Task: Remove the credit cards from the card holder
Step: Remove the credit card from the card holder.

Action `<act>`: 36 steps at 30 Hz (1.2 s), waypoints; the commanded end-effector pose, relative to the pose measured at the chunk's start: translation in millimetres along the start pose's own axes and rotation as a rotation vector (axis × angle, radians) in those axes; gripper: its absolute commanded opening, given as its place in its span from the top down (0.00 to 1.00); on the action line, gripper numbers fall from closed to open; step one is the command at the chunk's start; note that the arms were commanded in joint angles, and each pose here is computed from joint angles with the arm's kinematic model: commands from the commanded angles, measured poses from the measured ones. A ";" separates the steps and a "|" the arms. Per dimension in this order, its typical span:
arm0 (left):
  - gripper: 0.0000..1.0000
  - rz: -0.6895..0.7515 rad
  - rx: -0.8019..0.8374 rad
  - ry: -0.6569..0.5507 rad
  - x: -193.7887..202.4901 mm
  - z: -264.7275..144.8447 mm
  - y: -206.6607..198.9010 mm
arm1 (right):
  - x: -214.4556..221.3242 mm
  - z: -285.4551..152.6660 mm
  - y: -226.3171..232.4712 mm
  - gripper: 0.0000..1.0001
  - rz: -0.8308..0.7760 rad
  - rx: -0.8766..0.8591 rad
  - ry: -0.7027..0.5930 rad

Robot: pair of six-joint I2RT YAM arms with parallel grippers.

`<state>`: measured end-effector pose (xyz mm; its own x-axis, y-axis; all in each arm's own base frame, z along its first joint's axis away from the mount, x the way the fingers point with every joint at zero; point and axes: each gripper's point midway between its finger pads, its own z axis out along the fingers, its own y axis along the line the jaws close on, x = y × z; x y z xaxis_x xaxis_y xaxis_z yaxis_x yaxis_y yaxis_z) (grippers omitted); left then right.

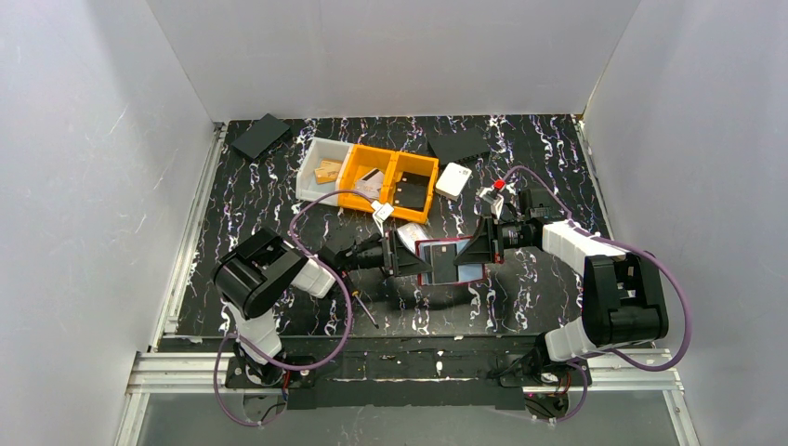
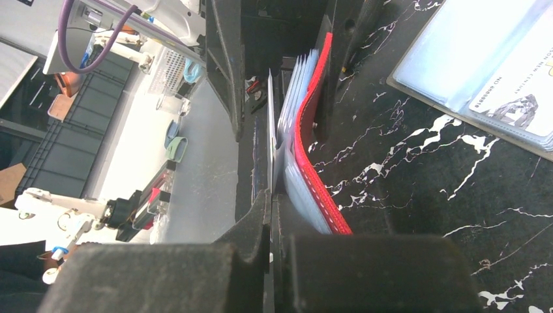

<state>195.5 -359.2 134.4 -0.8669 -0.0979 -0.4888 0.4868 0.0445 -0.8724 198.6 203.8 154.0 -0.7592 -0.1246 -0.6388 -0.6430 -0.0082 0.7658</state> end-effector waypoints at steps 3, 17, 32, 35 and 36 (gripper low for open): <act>0.52 0.051 0.057 -0.004 -6.0 -6.5 -21.8 | -13.5 -0.1 15.2 0.99 -0.056 -0.053 -0.013; 1.00 0.018 0.079 0.031 -7.0 0.0 -22.0 | -12.9 -0.1 13.9 0.99 -0.053 -0.047 -0.012; 1.00 0.088 0.059 -0.041 -8.9 -29.5 -31.3 | -14.0 -1.7 13.2 0.99 -0.047 -0.049 -0.019; 1.00 0.089 0.059 -0.043 -9.9 -30.2 -31.5 | -14.1 -1.7 13.4 0.99 -0.047 -0.052 -0.020; 1.00 0.090 0.060 -0.042 -10.0 -30.0 -31.6 | -14.3 -2.0 13.3 0.99 -0.043 -0.053 -0.021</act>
<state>186.4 -340.2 151.4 -0.8520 -0.1224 -0.5090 0.5098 0.0276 -0.8599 190.0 208.2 161.1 -0.7643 -0.1324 -0.6311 -0.6289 -0.0634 0.7749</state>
